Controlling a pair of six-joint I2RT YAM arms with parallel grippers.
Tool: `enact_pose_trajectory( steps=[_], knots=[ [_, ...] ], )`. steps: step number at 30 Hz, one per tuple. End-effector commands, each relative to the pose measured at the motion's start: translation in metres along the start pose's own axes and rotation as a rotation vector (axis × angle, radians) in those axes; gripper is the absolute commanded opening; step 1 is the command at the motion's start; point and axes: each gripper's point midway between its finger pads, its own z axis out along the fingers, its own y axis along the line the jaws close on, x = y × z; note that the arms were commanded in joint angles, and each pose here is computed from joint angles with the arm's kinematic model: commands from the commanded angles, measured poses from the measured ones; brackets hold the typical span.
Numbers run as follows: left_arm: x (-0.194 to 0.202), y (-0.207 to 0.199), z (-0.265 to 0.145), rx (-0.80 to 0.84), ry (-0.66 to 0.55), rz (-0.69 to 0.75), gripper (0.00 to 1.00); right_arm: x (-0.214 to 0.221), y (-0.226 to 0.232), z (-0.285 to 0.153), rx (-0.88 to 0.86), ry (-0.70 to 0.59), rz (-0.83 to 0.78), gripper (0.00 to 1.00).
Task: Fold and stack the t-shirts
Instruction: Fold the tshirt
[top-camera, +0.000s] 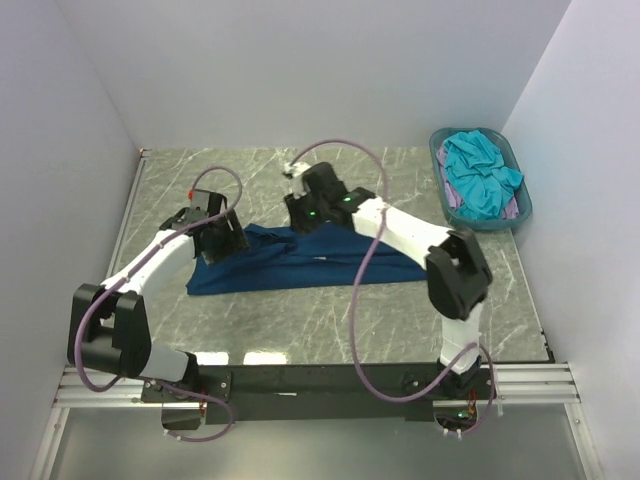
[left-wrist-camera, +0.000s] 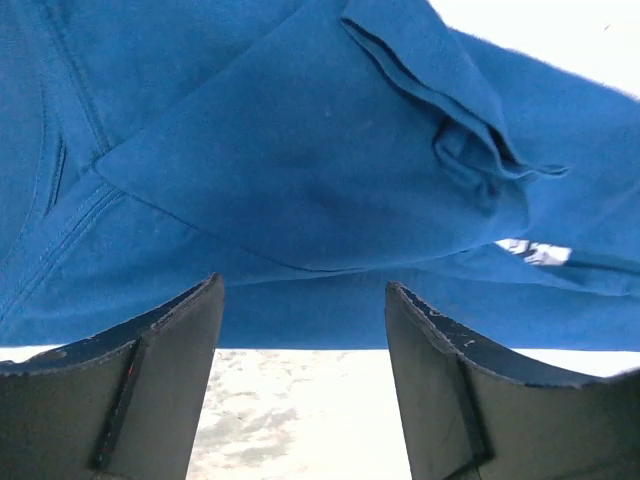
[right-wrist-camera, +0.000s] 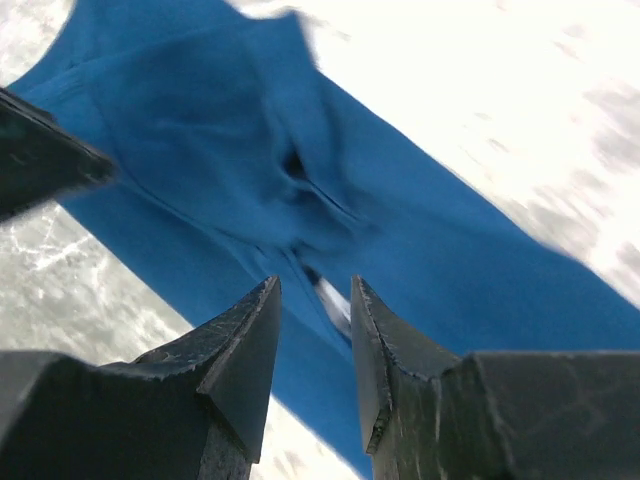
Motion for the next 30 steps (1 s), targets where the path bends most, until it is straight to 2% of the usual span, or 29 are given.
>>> enact_pose_trajectory(
  steps=[1, 2, 4, 9, 16, 30],
  knots=[
    [-0.016, -0.009, 0.000, 0.024, -0.051, 0.090, 0.71, -0.019, 0.025, 0.021, -0.087, -0.026, -0.103, 0.41],
    [-0.014, -0.007, 0.003, 0.019, -0.045, 0.110, 0.71, -0.028, 0.029, 0.024, -0.093, -0.037, -0.112, 0.41],
    [-0.012, -0.003, 0.007, 0.008, -0.041, 0.125, 0.71, -0.012, 0.031, 0.046, -0.096, 0.021, -0.148, 0.41],
    [-0.008, 0.004, 0.014, -0.008, -0.042, 0.142, 0.72, -0.005, 0.025, 0.072, -0.053, 0.049, -0.165, 0.41],
    [-0.011, -0.001, 0.012, 0.002, -0.043, 0.144, 0.72, -0.011, 0.011, 0.086, 0.022, 0.029, -0.173, 0.41],
    [-0.011, 0.001, 0.014, -0.002, -0.030, 0.134, 0.72, 0.010, 0.021, 0.100, -0.061, 0.075, -0.175, 0.37]
  ],
)
